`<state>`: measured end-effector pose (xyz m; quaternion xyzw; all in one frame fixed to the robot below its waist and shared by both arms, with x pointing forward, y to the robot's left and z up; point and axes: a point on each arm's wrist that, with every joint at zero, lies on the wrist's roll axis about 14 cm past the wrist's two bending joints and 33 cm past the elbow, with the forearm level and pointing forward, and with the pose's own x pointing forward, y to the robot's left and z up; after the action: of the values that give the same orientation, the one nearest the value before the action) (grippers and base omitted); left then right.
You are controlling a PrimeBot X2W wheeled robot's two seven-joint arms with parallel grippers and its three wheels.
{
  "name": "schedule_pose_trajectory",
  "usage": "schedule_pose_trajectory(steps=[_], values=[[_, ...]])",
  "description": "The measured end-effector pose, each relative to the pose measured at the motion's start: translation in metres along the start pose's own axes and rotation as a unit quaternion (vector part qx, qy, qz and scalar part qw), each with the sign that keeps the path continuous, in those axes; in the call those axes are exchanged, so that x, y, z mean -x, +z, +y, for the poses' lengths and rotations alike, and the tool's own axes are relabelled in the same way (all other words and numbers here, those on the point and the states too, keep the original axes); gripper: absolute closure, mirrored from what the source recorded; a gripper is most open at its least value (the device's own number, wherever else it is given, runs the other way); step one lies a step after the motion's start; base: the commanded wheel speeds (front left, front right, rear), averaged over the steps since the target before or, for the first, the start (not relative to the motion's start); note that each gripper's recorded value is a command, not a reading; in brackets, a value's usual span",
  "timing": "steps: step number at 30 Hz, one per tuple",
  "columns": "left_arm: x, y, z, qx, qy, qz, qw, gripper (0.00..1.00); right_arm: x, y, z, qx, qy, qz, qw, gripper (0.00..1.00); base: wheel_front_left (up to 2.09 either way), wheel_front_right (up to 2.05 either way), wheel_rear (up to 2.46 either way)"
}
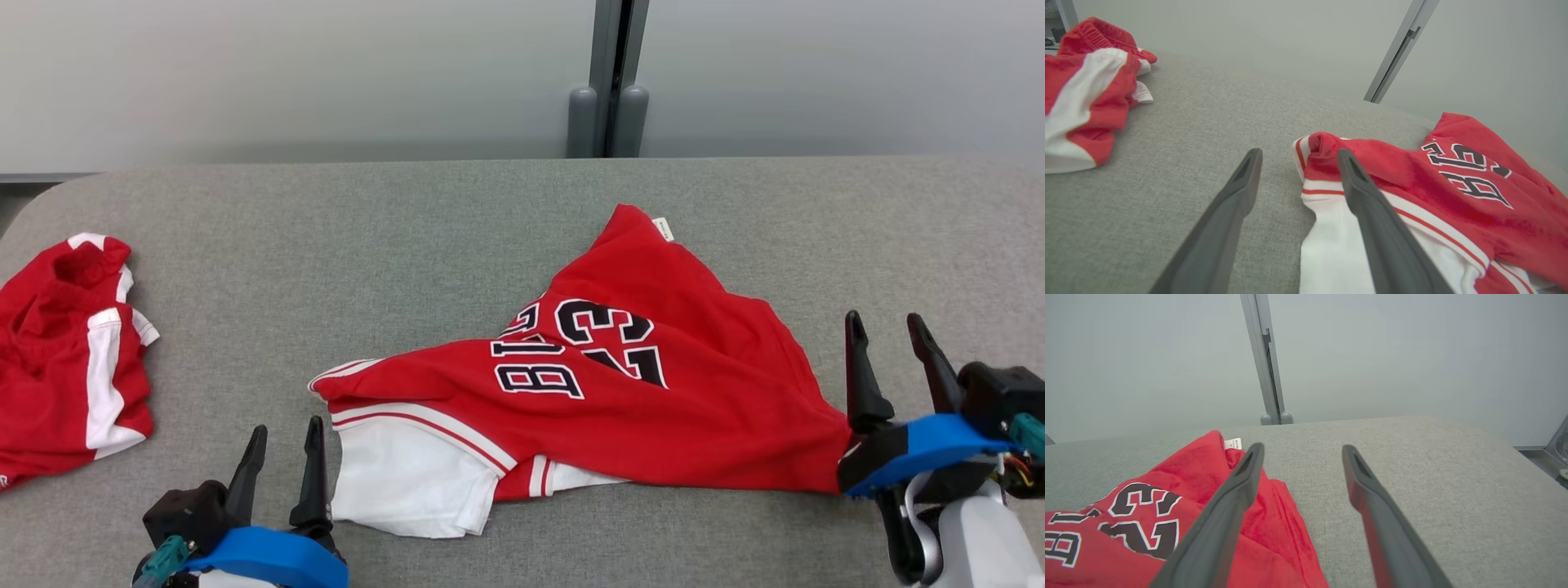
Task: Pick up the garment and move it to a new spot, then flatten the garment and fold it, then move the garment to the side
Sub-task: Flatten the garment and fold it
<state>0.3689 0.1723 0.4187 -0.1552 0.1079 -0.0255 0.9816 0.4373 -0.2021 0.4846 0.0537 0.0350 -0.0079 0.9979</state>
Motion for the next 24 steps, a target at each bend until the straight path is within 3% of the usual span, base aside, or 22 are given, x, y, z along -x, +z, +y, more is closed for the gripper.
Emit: schedule_pose_trajectory(steps=[6,15,24], values=[[0.006,0.005,-0.002,-0.007,-0.002,-0.009,1.000,0.00,0.030,0.014,-0.003,0.003,0.000,-0.047,0.999,0.00,0.00,0.00,0.00],[0.021,0.010,-0.005,-0.026,-0.003,-0.021,0.999,0.00,0.063,0.001,0.004,-0.010,0.011,-0.028,1.000,0.00,0.00,0.00,0.00],[0.030,0.004,-0.004,-0.022,0.001,-0.016,1.000,0.00,0.070,-0.002,0.001,-0.017,0.006,-0.020,1.000,0.00,0.00,0.00,0.00]])
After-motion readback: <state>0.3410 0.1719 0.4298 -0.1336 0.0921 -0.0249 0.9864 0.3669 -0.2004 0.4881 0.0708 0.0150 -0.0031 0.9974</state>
